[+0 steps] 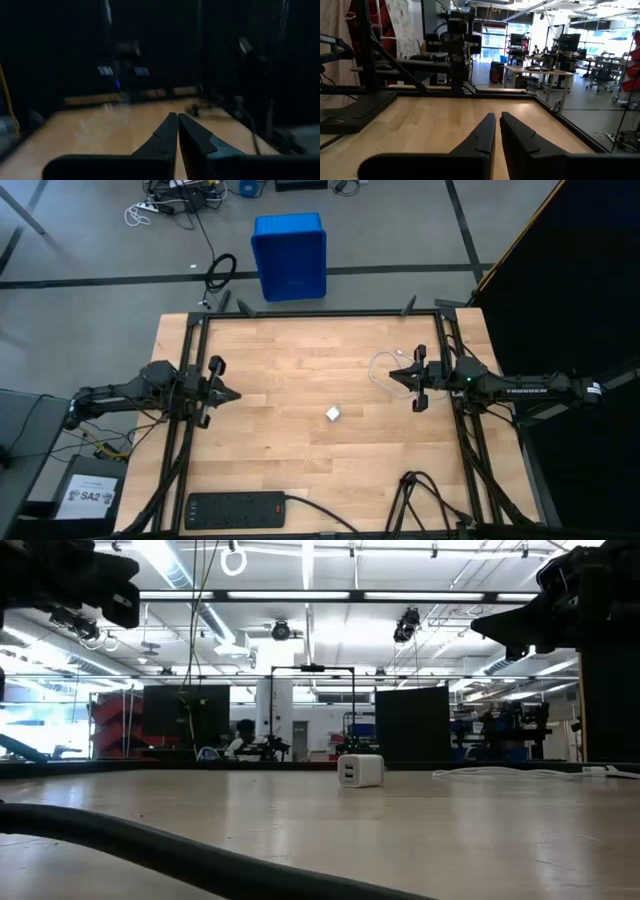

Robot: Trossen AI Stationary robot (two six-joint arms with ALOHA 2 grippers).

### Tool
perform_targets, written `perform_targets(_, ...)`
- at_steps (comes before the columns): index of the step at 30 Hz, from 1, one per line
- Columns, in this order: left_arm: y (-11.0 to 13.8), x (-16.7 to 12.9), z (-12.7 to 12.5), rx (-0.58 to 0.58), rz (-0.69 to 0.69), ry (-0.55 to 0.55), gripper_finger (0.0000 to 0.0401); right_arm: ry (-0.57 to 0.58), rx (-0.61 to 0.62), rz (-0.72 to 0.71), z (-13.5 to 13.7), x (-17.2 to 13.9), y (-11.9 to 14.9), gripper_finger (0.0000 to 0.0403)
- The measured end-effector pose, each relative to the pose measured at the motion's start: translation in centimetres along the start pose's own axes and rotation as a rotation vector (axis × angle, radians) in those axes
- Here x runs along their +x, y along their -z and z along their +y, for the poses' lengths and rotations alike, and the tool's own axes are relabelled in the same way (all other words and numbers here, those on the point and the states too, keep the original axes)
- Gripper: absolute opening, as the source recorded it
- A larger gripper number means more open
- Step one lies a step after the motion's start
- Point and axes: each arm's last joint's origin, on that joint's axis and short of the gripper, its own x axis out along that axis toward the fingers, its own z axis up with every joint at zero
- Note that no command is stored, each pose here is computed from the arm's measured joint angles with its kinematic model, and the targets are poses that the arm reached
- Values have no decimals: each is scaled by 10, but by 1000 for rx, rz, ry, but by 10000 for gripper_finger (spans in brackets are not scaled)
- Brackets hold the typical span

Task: Insert USB
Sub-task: Move the black outlet extension to the center of the table

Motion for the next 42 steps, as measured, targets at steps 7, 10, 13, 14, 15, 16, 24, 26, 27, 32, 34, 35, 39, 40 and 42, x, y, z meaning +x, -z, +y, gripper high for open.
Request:
perform_targets(7,-23,13,-6,-161,18,30,0,0,0,0,0,0,0,5)
perform_targets(10,-28,24,-10,-138,69,37,0,0,0,0,0,0,0,1)
perform_targets(13,-31,36,-14,-92,197,7,0,0,0,0,0,0,0,2)
perform_targets(14,-32,41,-16,-84,238,3,0,0,0,1,0,0,0,4)
perform_targets(15,-33,47,-18,-75,276,6,0,0,0,1,0,0,0,6)
perform_targets(16,-33,53,-20,-65,315,17,0,0,0,1,0,0,0,7)
perform_targets(24,-35,97,-58,-26,651,179,0,0,0,0,0,0,0,6)
perform_targets(26,-38,106,-75,0,741,199,0,0,0,1,0,0,0,2)
perform_targets(27,-39,109,-85,24,785,208,0,0,0,1,0,0,0,1)
perform_targets(32,-44,124,-130,84,948,184,0,0,0,0,0,0,0,5)
perform_targets(34,-42,129,-146,58,975,176,0,0,0,1,0,0,0,8)
perform_targets(35,-40,131,-154,41,983,175,0,0,0,1,0,0,0,9)
perform_targets(39,-32,137,-179,23,1012,194,8,0,0,1,0,0,0,9)
perform_targets(40,-29,138,-184,28,1012,206,14,0,0,1,0,0,0,7)
perform_targets(42,-22,140,-193,38,1016,222,31,0,0,0,0,0,0,4)
